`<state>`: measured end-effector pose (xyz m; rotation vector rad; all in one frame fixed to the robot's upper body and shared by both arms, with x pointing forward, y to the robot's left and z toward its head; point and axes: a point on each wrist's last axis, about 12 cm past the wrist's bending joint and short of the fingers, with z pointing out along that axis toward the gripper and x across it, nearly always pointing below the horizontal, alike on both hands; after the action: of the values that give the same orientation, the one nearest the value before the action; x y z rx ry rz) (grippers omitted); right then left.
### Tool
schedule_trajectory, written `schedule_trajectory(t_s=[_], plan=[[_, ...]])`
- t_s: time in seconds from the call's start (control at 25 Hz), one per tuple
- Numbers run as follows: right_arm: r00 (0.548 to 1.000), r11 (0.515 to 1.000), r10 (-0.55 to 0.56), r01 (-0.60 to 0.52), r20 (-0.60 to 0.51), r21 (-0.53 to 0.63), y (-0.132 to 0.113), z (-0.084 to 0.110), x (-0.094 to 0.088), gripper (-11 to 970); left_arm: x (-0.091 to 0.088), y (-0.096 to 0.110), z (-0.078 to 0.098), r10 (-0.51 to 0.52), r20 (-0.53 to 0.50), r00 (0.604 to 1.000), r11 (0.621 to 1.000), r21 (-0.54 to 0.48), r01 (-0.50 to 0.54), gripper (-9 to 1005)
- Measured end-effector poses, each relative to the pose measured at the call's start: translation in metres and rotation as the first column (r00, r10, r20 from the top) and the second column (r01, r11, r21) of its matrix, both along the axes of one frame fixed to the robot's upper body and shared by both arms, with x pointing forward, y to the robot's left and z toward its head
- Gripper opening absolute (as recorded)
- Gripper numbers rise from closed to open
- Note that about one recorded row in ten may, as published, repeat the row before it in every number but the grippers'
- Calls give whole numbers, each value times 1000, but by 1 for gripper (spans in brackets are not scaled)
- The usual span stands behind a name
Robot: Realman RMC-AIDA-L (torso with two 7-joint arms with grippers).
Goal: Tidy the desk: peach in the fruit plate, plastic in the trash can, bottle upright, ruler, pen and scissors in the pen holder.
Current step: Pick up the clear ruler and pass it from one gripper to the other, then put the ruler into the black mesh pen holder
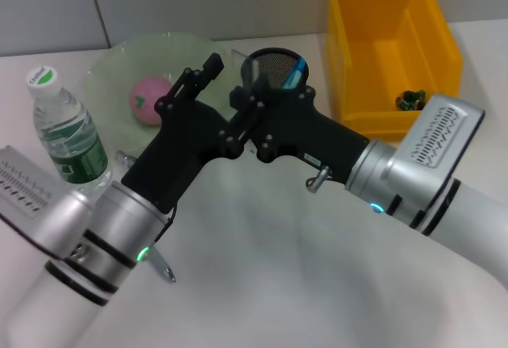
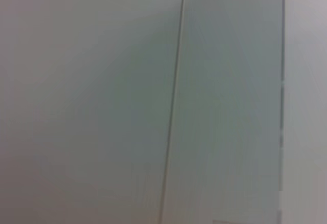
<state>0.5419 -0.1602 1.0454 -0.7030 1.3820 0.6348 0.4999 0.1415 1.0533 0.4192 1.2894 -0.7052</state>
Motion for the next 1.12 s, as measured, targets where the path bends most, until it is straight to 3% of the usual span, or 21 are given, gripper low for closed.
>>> schedule_trajectory(t_s=[0.4, 1.12], plan=[[996, 993, -63, 57, 64, 101, -24, 5, -12, 9, 0, 36, -6, -141, -79, 987, 987, -84, 135, 822], [978, 956, -128, 77, 163, 284, -55, 26, -16, 9, -2, 75, -9, -227, -119, 967, 974, -42, 224, 816]])
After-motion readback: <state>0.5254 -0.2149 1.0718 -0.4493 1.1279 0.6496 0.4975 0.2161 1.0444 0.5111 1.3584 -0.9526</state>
